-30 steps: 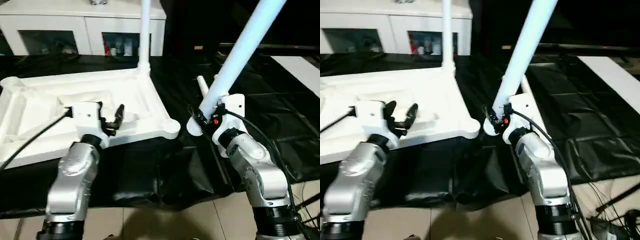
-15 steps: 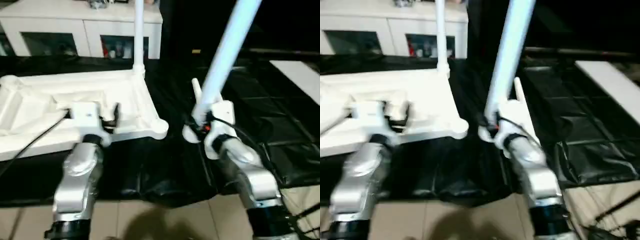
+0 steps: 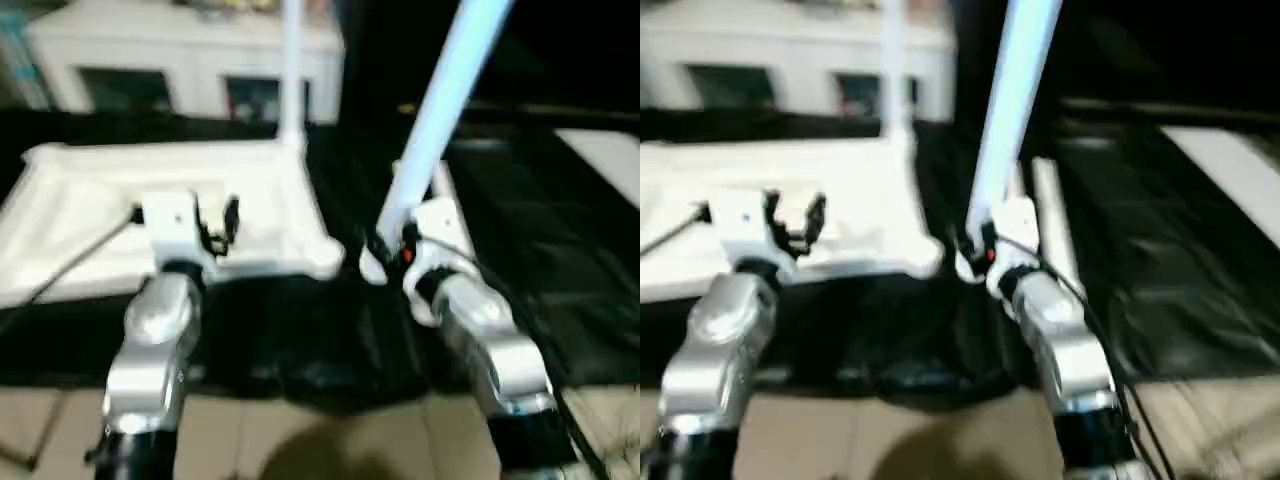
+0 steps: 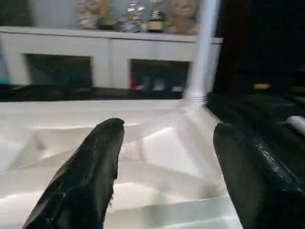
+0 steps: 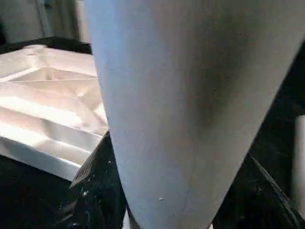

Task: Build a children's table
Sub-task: Insert table leg to table base

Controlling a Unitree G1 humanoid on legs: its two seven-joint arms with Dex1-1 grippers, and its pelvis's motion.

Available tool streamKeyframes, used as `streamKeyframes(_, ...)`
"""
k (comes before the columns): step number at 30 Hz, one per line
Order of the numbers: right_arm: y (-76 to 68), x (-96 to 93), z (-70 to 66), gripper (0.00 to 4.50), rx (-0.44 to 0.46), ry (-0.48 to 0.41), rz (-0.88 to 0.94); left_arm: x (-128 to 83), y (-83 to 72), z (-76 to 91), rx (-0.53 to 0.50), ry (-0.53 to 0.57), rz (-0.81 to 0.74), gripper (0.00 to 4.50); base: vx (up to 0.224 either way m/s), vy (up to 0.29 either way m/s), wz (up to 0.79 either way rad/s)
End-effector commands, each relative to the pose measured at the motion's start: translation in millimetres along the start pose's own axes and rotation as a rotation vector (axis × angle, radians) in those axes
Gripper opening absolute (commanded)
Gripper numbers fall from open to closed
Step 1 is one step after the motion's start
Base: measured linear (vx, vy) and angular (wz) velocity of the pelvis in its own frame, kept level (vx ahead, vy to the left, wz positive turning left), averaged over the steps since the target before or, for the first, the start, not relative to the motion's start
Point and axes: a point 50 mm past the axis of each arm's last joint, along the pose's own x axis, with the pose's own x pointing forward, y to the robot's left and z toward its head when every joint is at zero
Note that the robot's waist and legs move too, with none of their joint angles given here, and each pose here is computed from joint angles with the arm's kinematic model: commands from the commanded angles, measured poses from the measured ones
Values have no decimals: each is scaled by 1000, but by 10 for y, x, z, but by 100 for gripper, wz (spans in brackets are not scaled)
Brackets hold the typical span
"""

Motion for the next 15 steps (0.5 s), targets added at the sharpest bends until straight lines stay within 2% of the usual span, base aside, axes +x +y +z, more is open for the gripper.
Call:
streamKeyframes(1,34,36,64,186,9,-32,34,4,11,18,9,0,-4,338,60,7,32)
streamKeyframes(10,13,17,70,186,-1,-44,30,10,36,5,22,13,-9,338,104,-8,11)
streamKeyframes(15,-14,-1,84,186,10,-54,28,3,41,-11,26,27,-16,338,0,0,0)
